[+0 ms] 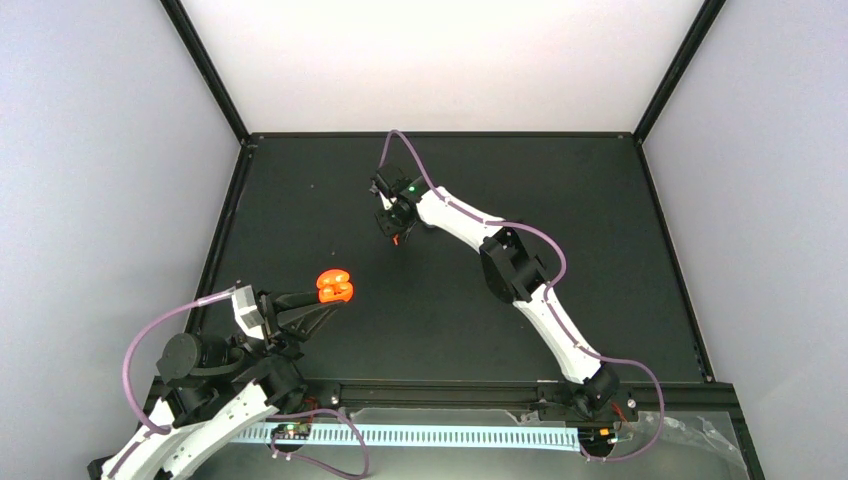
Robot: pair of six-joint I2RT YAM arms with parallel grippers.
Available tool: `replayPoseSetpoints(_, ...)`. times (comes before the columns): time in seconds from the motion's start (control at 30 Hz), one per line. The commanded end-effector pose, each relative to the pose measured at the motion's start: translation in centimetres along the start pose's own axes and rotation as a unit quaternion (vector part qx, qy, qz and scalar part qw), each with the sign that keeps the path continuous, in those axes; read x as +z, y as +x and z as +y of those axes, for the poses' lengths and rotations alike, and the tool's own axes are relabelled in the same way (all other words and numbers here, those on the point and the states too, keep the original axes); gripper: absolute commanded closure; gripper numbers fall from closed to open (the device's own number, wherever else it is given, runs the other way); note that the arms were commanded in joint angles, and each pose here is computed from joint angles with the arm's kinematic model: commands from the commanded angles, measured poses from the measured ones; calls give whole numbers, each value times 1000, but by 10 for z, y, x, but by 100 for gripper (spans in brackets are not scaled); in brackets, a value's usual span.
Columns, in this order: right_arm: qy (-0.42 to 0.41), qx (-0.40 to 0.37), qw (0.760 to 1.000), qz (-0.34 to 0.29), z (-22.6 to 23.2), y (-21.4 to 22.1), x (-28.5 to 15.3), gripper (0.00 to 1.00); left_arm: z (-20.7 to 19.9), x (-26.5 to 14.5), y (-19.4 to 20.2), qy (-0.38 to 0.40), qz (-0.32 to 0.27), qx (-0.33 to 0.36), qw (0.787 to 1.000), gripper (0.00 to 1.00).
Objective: Insert the wireless bluetooth earbuds into the charging case
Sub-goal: Move the earbud to the center of the board.
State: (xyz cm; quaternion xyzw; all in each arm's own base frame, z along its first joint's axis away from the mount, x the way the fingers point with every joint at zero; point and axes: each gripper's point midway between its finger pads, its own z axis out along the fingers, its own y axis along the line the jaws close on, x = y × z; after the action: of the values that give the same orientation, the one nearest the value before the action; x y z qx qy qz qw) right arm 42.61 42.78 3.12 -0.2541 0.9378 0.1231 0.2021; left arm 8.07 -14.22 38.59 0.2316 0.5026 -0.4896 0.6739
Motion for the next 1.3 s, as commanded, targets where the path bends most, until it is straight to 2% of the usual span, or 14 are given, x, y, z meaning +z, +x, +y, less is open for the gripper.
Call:
replayPoseSetpoints(0.0,17,-10,998,54,-4,34,21,76,-10,-24,-26,11,-55,13,998,99)
replayPoseSetpoints(0.23,19,-21,998,53,3,34,16,70,-10,-25,-26,12,-55,12,998,98)
replayPoseSetpoints(0.6,49,-26,996,76,-3,51,26,77,-13,-27,-27,18,-59,6,998,98)
replayPoseSetpoints(0.87,71,-34,993,85,0,54,27,77,-14,-31,-29,21,-62,4,998,98)
replayPoseSetpoints(1.27,86,5,989,122,3,77,32,78,-18,-32,-26,31,-54,-5,998,98)
